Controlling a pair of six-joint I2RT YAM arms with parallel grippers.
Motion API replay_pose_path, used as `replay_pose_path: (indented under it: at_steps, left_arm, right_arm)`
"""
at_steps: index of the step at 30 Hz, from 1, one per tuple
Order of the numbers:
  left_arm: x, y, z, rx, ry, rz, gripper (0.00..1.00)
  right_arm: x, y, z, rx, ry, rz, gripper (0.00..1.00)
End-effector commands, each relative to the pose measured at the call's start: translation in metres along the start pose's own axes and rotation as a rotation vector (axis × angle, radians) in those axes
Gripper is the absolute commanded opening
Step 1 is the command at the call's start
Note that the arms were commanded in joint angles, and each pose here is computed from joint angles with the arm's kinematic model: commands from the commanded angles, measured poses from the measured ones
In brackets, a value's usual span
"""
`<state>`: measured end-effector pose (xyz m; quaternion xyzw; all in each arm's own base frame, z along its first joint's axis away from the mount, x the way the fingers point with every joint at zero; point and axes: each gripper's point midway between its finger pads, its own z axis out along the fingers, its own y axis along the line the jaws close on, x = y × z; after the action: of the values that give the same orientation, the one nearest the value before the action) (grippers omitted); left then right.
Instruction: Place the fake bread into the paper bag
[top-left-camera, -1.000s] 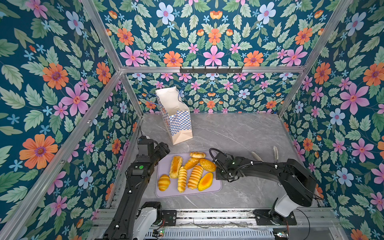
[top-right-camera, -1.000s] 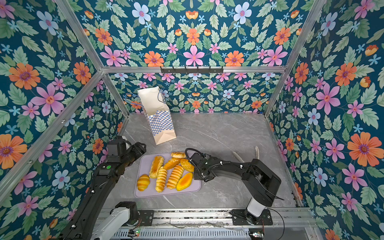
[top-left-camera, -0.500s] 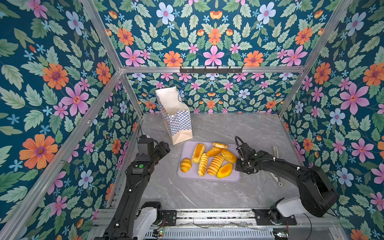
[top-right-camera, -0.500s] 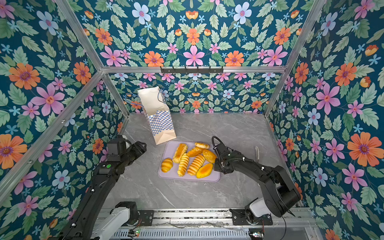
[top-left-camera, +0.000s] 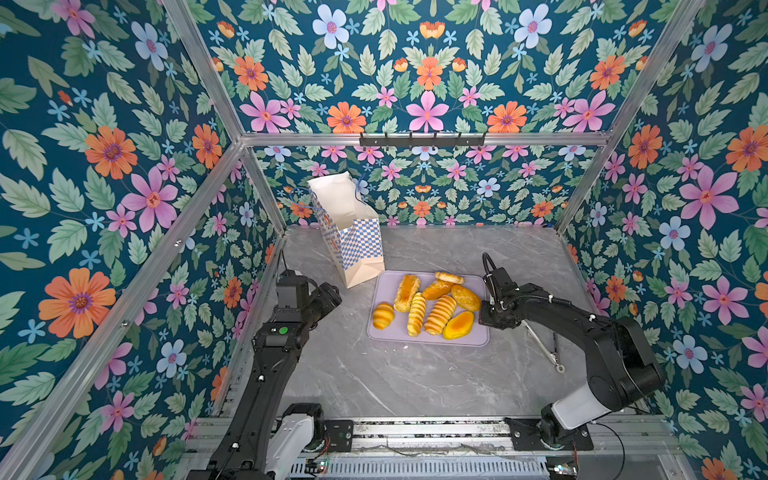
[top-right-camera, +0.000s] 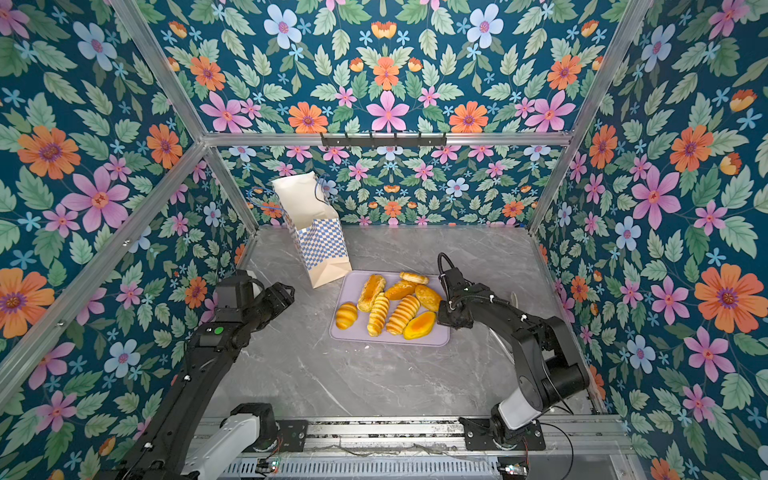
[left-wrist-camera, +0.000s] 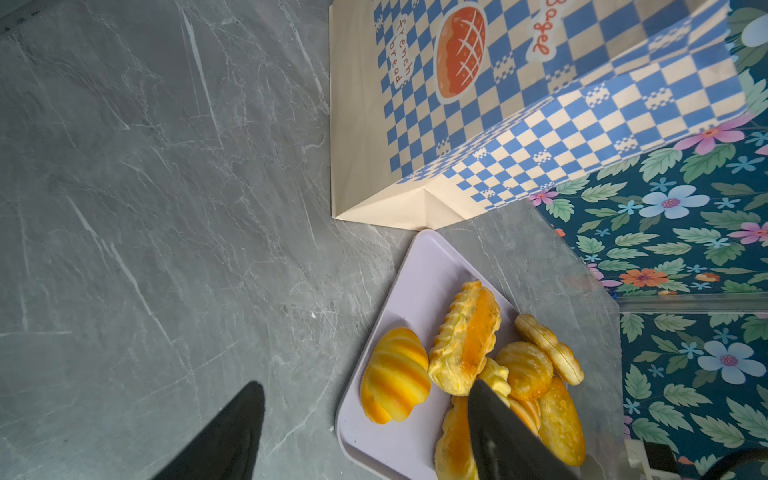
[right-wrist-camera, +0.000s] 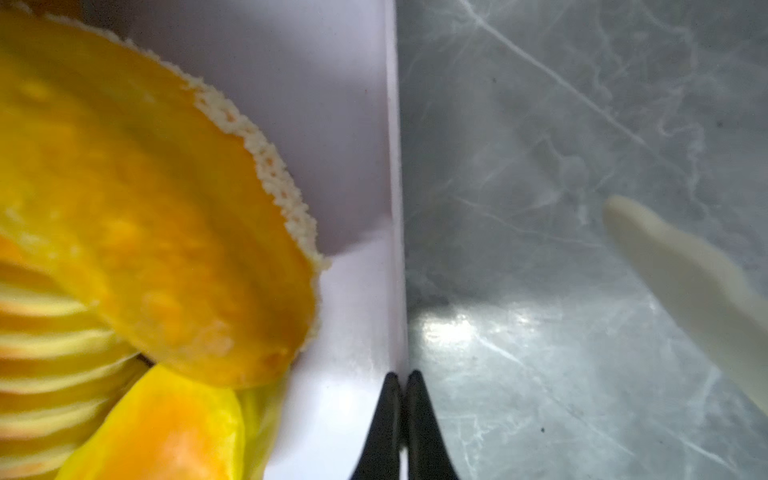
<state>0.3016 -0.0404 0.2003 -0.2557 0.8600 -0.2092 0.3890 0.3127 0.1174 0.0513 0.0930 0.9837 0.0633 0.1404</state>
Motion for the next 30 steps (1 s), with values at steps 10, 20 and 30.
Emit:
replay_pose_path:
  at_steps: [10,20,30]
  left_arm:
    - [-0.019,-0.008,-0.009,-0.021,-0.041,0.057,0.79]
    - [-0.072,-0.028,-0.019,-0.111,-0.113,0.18,0.79]
    - [-0.137,-0.072,0.032,-0.213,-0.047,0.306,0.78]
  right_arm:
    - [-0.007,0.007,-0.022,-0.035,-0.026,-0.002,0.27]
    - [0.004,0.039,-0.087,-0.165,-0.121,-0.05,0.41]
    - [0.016,0.079,-0.146,-0.277,-0.213,-0.139,0.54]
